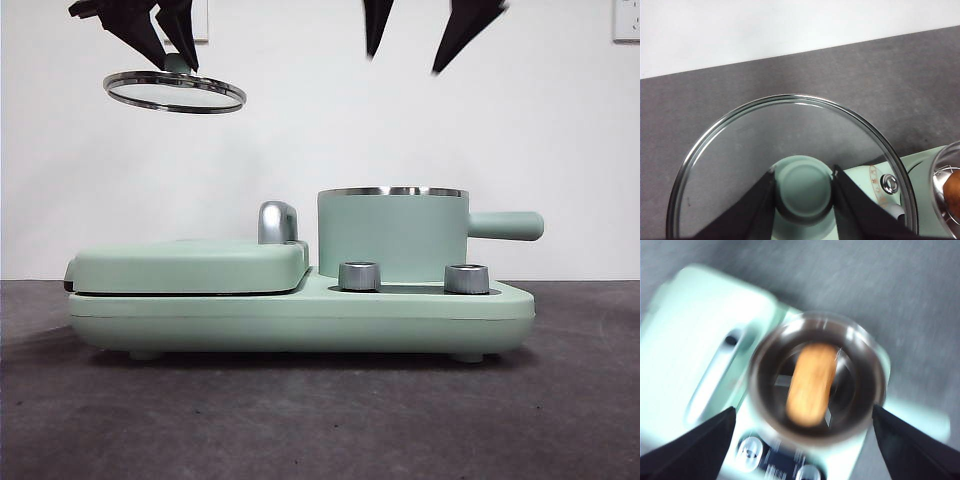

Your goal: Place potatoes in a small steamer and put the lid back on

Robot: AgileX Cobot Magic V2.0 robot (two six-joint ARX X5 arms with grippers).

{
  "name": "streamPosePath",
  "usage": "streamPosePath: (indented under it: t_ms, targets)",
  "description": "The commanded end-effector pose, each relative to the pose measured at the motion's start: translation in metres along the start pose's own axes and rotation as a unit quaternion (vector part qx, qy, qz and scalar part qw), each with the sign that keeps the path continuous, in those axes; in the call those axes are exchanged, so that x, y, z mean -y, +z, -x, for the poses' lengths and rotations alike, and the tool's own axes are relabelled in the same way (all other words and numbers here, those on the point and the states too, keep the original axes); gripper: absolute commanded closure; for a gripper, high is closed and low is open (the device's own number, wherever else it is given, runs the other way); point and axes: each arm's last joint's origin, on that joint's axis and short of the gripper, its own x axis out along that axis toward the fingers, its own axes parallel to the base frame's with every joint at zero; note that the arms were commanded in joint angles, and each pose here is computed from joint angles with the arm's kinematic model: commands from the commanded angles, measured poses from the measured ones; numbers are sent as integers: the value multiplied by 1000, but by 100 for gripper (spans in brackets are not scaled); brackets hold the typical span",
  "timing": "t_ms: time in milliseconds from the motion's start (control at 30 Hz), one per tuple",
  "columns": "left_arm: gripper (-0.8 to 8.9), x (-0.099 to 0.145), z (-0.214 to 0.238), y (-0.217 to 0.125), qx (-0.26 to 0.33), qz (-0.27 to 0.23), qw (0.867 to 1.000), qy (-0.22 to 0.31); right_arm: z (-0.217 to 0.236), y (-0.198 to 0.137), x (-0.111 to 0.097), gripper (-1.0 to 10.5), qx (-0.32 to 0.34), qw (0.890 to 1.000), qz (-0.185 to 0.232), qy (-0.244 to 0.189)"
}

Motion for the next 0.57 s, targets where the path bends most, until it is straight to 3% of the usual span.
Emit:
streamPosePath:
  t_ms: [33, 400, 567]
  targets:
    - [805, 4, 10, 10, 32, -6, 999, -5, 16, -24, -5, 513, -47, 999, 10, 1]
    - [805, 21, 3, 8, 23, -18, 999, -23, 80, -116, -4, 515, -52, 998, 26, 5]
    - [805, 35, 1, 6, 19, -28, 999, -38, 110, -154, 2, 515, 81, 996, 29, 21]
